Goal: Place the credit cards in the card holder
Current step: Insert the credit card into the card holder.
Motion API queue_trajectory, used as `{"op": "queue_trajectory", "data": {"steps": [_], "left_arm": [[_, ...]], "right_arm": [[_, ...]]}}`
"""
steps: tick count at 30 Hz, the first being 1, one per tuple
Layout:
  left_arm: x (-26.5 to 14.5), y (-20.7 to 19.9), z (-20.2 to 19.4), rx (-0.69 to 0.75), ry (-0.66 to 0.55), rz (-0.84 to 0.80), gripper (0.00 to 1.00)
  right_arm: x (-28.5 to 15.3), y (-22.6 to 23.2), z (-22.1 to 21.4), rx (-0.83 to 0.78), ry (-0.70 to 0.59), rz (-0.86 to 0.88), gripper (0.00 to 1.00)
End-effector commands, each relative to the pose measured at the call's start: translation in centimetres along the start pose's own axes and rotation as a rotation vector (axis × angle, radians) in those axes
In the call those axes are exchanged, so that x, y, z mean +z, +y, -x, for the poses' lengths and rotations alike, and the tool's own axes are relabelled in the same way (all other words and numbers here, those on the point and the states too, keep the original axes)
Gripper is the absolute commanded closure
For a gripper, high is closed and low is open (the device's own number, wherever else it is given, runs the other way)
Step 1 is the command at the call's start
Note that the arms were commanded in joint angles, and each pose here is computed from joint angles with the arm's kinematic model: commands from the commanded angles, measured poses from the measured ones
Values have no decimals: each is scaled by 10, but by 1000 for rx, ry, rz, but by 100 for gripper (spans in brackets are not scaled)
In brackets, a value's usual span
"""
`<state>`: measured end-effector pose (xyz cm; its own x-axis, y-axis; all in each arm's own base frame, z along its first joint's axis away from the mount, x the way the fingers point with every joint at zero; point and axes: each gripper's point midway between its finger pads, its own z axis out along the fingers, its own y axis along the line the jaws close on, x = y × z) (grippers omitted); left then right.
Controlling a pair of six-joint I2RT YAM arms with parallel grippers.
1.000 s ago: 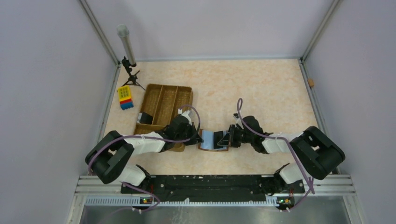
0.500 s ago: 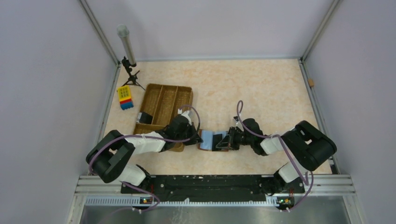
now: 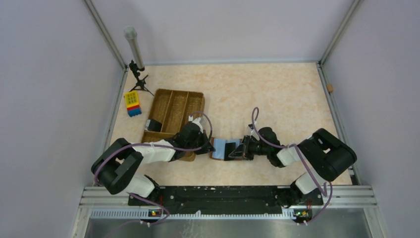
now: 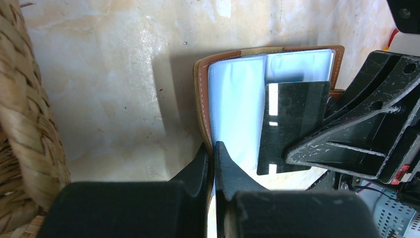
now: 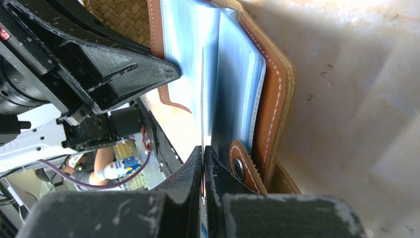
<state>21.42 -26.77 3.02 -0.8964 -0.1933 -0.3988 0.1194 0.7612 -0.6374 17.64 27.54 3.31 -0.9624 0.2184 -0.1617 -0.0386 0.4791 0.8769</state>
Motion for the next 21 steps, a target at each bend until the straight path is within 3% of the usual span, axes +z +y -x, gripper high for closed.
{"op": "queue_trajectory", "data": {"steps": [1, 21], "left_arm": [[-1, 11, -2, 9, 9, 44, 100], [-2, 9, -3, 38, 24, 21, 100]], "right_arm": [[-3, 14, 6, -47, -26, 53, 100], [10, 5, 6, -44, 12, 49, 100]]}}
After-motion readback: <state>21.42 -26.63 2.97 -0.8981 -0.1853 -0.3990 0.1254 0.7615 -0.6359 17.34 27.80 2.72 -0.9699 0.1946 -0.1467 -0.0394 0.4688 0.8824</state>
